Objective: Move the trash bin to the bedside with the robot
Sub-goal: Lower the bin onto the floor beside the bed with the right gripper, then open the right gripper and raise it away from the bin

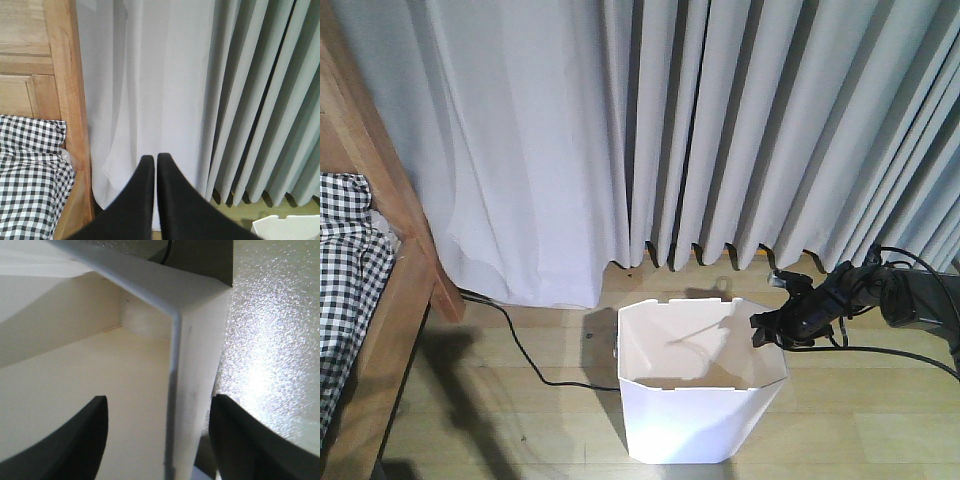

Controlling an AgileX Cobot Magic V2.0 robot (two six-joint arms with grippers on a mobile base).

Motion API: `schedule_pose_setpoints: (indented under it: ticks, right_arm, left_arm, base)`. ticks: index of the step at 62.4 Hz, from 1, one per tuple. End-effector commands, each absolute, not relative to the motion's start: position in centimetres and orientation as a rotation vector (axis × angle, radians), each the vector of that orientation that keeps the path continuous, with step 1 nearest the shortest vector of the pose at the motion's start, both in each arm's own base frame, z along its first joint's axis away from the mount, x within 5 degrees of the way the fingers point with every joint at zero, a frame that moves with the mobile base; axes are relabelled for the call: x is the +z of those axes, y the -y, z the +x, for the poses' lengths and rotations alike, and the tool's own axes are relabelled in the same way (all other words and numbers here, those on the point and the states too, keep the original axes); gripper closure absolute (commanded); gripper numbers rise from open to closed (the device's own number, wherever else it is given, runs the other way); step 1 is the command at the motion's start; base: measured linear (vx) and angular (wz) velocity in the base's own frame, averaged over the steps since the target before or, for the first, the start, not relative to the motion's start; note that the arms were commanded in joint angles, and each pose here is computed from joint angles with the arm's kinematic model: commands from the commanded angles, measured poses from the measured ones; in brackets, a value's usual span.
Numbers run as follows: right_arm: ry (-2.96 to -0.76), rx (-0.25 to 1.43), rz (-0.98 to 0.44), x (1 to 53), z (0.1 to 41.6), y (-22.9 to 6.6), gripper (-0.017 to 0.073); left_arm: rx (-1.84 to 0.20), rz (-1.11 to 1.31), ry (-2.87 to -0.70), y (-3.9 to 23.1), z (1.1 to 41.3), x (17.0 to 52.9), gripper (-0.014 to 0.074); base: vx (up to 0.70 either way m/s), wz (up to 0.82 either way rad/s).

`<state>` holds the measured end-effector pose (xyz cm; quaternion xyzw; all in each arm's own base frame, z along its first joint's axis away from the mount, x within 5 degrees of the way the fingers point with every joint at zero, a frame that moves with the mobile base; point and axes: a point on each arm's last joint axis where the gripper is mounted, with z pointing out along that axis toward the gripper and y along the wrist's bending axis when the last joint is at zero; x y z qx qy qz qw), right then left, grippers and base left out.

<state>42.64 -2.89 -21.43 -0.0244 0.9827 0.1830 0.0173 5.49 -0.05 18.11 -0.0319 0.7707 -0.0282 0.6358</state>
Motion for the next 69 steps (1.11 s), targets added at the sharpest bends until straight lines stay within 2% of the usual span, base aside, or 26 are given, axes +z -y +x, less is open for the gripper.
schedule_pose_setpoints:
  ticks: [1,8,12,21,31,35,45,57,69]
  right_arm:
    - [-2.989,0.599,-0.037,-17.9,45.2,3.1,0.0120]
    - [-2.984,0.539,-0.082,-17.2,45.6,3.8,0.0122]
    - [-2.986,0.537,-0.041,-16.7,45.6,4.1,0.0122]
    - [-2.982,0.477,-0.046,-15.3,44.6,4.1,0.0122]
    - [-2.927,0.338,0.061,-12.0,42.6,4.5,0.0122]
    - [-2.890,0.261,0.039,-9.9,42.1,4.8,0.0122]
    - [-2.855,0.178,-0.139,-4.0,39.7,4.7,0.0122]
    - [-2.737,0.072,-0.156,4.2,37.3,4.7,0.0122]
    - [-2.592,0.034,-0.244,12.6,34.7,4.1,0.0122]
  left_arm:
    - [-0.072,-0.080,-1.696,0.0,5.6,18.2,0.0599]
    - [-0.072,-0.080,-1.696,0.0,5.6,18.2,0.0599]
    - [-0.072,-0.080,-1.696,0.0,5.6,18.2,0.0599]
    - [-0.072,-0.080,-1.696,0.0,5.6,18.2,0.0599]
    - [-0.072,-0.080,-1.696,0.0,5.6,18.2,0.0599]
    - [-0.072,-0.080,-1.696,0.0,5.6,18.2,0.0599]
    - [-0.072,-0.080,-1.696,0.0,5.6,18.2,0.0599]
    - [-0.072,-0.080,-1.696,0.0,5.6,18.2,0.0599]
    - [-0.072,-0.080,-1.696,0.0,5.6,18.2,0.0599]
  base:
    - [0.00,0.00]
    - [0.00,0.00]
    - [0.00,0.00]
    - [0.00,0.00]
    - [0.00,0.00]
    - [0.00,0.00]
    - [0.00,0.00]
    - [0.00,0.00]
    - [0.00,0.00]
